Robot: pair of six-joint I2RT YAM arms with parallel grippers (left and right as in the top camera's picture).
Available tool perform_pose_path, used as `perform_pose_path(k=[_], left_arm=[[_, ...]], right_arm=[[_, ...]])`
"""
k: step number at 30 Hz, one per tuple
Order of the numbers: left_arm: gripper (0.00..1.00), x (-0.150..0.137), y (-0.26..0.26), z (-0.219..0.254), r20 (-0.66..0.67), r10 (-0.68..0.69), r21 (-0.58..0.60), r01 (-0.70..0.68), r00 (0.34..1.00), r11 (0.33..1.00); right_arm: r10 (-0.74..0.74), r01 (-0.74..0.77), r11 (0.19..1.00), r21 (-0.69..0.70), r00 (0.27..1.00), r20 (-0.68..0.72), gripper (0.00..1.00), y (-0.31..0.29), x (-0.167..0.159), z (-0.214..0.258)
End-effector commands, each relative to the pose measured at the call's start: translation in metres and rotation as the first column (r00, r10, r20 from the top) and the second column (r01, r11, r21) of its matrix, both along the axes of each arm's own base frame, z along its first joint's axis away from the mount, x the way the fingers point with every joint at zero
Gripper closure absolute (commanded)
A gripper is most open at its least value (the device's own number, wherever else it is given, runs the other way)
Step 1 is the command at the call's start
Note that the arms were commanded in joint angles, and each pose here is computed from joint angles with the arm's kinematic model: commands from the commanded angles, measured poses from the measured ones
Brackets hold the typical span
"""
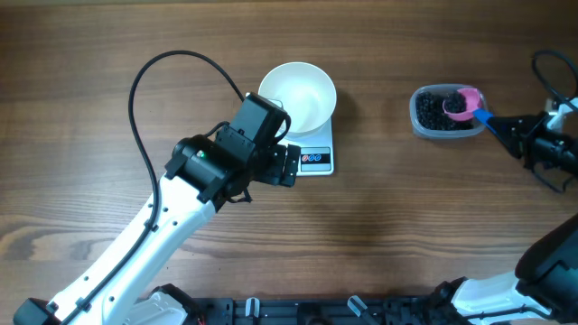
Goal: Scoop item into bowl and weigh 150g on scale
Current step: 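Scoop beans and lift the filled scoop out of the tub with the right gripper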
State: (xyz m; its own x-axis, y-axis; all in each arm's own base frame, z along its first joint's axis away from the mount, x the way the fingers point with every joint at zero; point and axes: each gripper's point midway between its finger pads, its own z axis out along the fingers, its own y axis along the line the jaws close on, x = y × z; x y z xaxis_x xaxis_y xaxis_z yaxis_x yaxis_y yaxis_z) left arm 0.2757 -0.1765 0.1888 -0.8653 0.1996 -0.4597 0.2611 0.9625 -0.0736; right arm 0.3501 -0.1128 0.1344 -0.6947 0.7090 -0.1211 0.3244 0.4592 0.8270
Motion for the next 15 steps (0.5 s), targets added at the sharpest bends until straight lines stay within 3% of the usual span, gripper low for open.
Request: perform_pose_path(k=[1, 15], left_arm=[[0.0, 0.002, -0.003, 0.006, 0.009, 0.003, -0.014, -0.003, 1.0, 1.0], [0.0, 0.002, -0.003, 0.006, 0.009, 0.003, -0.014, -0.003, 1.0, 1.0]], right_arm=[[-0.004, 0.003, 0.997, 0.074, 1.0, 0.019, 0.96, 0.002, -0.001, 0.005], [0.015, -0.054, 0.97, 0.238, 0.986, 0.163, 0.96, 0.014, 0.001, 0.04]])
